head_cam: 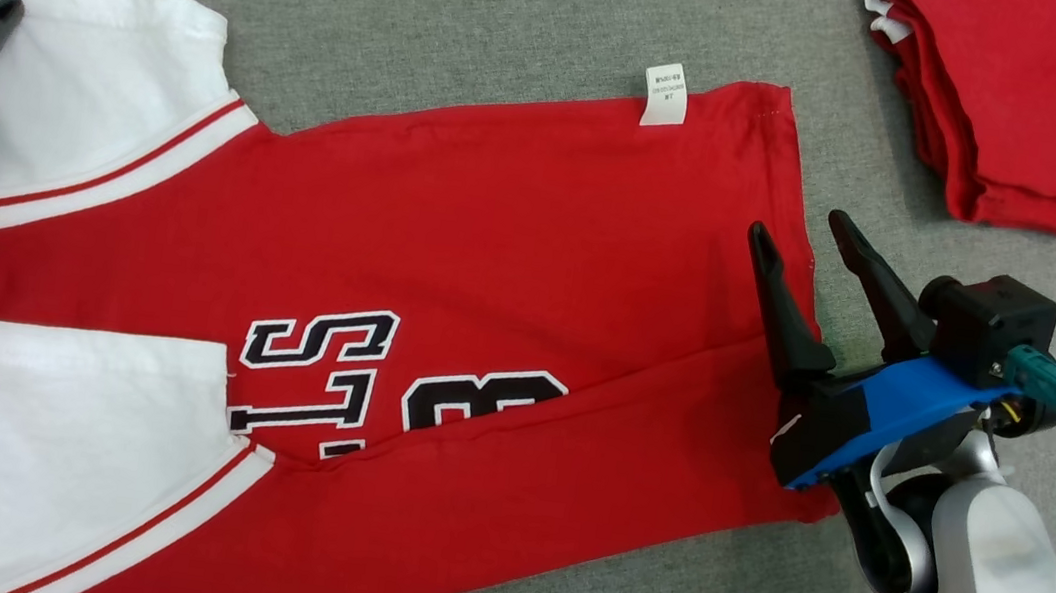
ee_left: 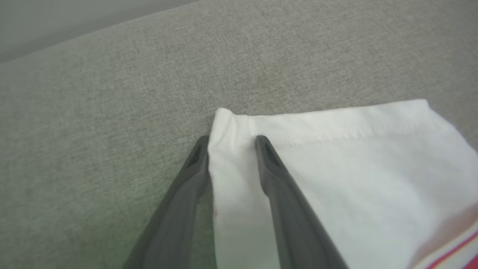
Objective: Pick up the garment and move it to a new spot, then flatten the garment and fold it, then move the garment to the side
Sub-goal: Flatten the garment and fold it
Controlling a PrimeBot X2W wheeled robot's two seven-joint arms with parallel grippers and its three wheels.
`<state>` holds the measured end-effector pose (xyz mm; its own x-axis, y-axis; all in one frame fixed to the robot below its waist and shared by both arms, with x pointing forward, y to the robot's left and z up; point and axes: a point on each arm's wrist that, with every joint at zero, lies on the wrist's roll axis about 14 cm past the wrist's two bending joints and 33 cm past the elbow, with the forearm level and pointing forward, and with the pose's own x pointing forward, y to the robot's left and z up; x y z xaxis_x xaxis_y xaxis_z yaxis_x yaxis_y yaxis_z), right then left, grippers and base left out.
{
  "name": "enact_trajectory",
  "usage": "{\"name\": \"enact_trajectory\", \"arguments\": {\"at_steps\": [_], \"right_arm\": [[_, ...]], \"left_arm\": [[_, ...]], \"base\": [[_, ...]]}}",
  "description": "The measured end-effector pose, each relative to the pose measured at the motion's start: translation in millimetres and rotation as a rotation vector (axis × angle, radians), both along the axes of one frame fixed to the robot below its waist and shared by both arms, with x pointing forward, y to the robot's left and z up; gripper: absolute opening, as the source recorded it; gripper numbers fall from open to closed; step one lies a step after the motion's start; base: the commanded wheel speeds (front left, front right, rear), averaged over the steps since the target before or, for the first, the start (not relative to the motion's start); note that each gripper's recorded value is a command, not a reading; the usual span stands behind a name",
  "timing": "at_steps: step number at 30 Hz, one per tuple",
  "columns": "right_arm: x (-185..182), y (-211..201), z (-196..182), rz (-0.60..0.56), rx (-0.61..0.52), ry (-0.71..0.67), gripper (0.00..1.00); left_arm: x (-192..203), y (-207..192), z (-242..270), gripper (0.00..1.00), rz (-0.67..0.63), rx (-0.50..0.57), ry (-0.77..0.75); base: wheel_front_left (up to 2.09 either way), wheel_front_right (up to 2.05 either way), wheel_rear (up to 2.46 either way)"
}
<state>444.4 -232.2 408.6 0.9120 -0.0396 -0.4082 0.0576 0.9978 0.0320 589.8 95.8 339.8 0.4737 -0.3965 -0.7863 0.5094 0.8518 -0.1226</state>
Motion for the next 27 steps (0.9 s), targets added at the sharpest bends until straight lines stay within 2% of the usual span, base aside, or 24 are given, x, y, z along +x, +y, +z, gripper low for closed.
{"name": "enact_trajectory", "arguments": {"at_steps": [1, 11, 20, 27], "right_arm": [[1.9, 0.0, 1.0, 0.001, -0.001, -0.004, 1.00], [36.8, 3.4, 16.1, 0.033, -0.023, -0.040, 1.00], [61.4, -17.5, 1.3, 0.011, -0.071, 0.069, 1.00], [69.1, -16.1, -25.8, 0.003, -0.032, 0.188, 0.98]], "left_arm": [[0.0, -0.9, 0.5, 0.00, 0.002, -0.009, 0.002], [6.3, -1.1, 35.2, 0.00, 0.033, -0.115, -0.108], [-3.3, -6.9, 76.3, 0.00, -0.011, -0.177, -0.237], [-12.7, -10.1, 84.6, 0.00, -0.033, -0.201, -0.272]], "base": [[0.00, 0.00, 0.00], [0.00, 0.00, 0.00], [0.00, 0.00, 0.00], [0.00, 0.00, 0.00]]}}
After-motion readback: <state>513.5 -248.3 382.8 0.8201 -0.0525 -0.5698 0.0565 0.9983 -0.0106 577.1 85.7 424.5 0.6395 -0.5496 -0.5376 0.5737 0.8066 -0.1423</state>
